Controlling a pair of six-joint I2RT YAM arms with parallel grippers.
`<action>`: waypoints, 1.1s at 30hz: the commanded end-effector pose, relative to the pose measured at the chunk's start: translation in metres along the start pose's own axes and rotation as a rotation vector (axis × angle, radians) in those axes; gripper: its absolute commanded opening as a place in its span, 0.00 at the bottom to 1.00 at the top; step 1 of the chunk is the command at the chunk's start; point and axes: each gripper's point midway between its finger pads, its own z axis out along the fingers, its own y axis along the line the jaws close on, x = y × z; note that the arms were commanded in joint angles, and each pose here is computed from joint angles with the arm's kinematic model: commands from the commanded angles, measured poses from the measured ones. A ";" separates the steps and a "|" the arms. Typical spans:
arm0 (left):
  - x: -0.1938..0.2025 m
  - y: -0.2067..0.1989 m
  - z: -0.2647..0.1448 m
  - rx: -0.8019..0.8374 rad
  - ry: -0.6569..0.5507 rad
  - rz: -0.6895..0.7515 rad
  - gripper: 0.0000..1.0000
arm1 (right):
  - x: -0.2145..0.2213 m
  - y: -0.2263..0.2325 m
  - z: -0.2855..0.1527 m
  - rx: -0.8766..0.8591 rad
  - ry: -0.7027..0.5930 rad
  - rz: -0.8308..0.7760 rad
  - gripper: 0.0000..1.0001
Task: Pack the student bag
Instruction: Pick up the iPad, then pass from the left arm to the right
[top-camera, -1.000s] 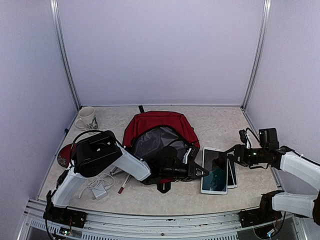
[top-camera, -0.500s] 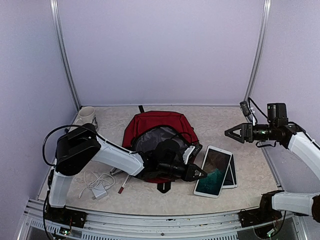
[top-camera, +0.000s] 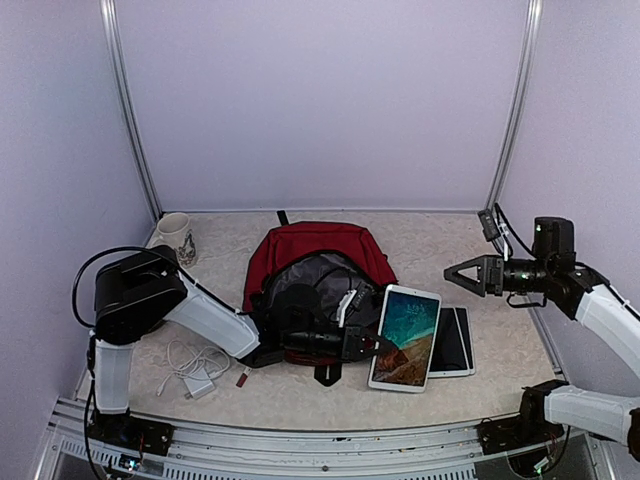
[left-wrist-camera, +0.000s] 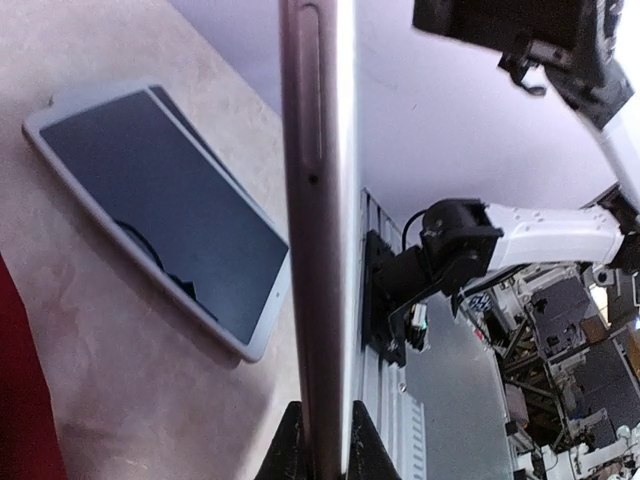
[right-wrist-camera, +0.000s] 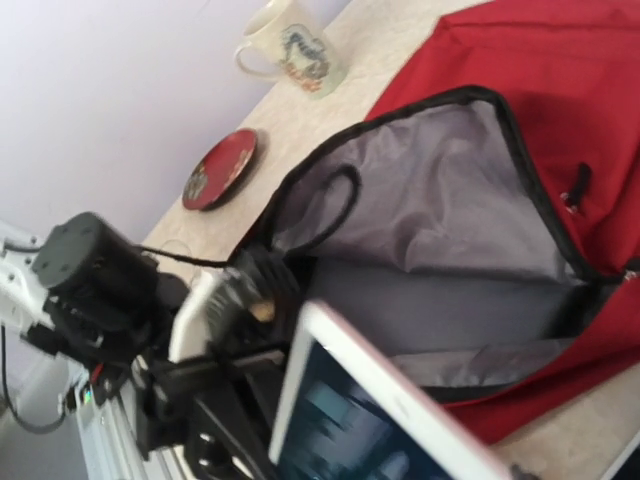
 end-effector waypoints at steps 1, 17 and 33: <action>-0.088 -0.087 -0.029 0.245 -0.316 0.138 0.00 | -0.011 -0.002 -0.004 0.036 -0.101 0.033 0.78; -0.142 -0.150 -0.059 0.217 -0.465 0.358 0.00 | -0.017 0.076 -0.004 -0.278 -0.215 -0.123 0.69; -0.139 -0.159 -0.052 0.232 -0.443 0.380 0.00 | -0.009 0.092 0.009 -0.340 -0.160 -0.144 0.04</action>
